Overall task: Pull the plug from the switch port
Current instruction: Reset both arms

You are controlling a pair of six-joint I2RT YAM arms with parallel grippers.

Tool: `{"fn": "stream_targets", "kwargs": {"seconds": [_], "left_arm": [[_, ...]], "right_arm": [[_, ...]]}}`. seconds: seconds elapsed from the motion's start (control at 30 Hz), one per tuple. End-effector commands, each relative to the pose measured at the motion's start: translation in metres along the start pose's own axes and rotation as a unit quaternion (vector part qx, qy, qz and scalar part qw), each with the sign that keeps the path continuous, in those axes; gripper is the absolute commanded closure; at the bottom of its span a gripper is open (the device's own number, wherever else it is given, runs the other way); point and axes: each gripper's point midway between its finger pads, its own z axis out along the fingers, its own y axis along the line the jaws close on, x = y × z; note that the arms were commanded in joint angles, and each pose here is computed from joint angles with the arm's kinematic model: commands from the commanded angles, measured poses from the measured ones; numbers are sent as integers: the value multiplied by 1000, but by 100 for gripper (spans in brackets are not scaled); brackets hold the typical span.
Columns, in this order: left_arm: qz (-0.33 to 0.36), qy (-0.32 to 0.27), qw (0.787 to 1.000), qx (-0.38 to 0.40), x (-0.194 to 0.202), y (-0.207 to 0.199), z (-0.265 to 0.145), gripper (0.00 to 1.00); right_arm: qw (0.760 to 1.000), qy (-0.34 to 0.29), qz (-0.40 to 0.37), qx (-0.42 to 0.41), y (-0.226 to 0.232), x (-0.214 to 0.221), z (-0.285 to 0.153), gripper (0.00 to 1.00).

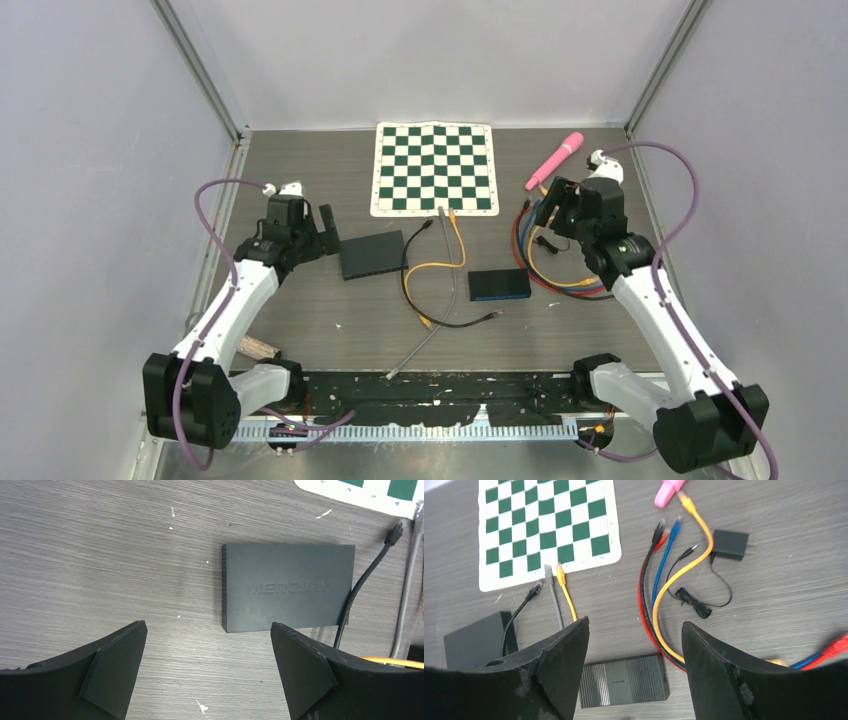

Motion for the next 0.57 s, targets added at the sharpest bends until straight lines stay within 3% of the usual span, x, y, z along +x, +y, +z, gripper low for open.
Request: {"fn": "stream_targets", "kwargs": {"seconds": [0.0,0.03,0.33,0.53], "left_arm": [[-45,-82,995,-28,-37,8,-15,0],[-47,-91,994,-31,-40,10,-19,0],[-70,-205,976,-26,-67,20,-67,0],[-44,-235,971,-6,-72,17,-81,0]], "right_arm": [[995,-97,-7,19,-5,-51,-30,11],[994,-108,-10,20,-6,-56,-35,1],[969,-171,-30,175,-63,-78,-59,5],[961,-198,-14,194,-74,-76,-63,5]]}}
